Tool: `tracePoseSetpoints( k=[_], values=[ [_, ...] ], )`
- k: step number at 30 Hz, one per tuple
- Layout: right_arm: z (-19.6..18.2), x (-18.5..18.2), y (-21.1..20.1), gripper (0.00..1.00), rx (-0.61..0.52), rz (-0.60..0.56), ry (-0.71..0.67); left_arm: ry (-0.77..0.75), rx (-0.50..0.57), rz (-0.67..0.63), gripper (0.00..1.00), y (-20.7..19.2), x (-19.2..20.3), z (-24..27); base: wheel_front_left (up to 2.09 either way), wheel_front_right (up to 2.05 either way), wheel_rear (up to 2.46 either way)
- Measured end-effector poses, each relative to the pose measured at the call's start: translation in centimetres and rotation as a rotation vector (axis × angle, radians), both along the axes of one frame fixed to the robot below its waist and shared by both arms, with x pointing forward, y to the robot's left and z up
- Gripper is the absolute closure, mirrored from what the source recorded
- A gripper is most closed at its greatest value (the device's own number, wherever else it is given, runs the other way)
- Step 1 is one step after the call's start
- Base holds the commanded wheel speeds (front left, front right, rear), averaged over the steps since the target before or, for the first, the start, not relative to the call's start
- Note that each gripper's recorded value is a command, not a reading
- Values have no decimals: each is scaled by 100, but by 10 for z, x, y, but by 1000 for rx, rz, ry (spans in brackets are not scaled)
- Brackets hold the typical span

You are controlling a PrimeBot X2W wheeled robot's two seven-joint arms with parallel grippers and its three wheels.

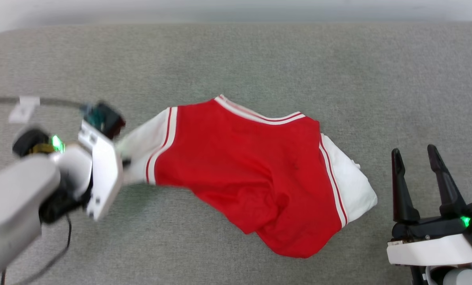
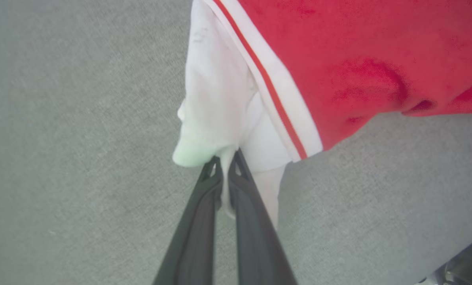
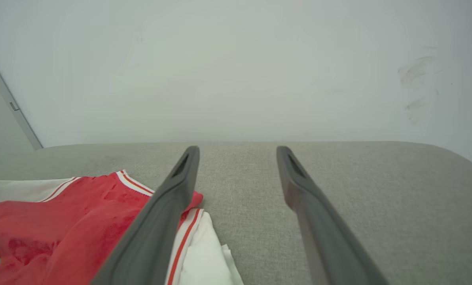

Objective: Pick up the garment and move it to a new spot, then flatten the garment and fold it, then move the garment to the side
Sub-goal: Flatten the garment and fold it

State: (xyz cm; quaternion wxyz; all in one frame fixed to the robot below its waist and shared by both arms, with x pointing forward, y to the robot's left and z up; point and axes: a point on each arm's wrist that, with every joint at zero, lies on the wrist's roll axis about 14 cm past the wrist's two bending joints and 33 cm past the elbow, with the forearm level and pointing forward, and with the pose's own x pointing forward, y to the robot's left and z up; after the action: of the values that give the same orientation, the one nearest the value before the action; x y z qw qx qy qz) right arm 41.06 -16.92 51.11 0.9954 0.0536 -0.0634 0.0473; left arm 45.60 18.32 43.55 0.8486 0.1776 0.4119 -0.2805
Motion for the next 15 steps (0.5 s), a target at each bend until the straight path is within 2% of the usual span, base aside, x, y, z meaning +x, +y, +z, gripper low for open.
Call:
tracePoseSetpoints(
  k=[4,7,10,11,15],
  values=[
    [-2,-3,6,0,-4,18,7,110,-11,80,100,19,-46,-32,0,0,0],
    [-1,-4,5,0,-10,15,8,211,-37,118,100,17,-82,-58,0,0,0],
    [-3,-7,4,0,-17,12,16,227,-70,150,100,14,-91,-63,0,0,0],
    [-3,-9,3,0,-21,11,16,216,-78,157,0,13,-92,-64,0,0,0],
    [6,-13,-1,0,-39,-1,-8,84,-105,177,0,14,-81,-53,0,0,0]
  ],
)
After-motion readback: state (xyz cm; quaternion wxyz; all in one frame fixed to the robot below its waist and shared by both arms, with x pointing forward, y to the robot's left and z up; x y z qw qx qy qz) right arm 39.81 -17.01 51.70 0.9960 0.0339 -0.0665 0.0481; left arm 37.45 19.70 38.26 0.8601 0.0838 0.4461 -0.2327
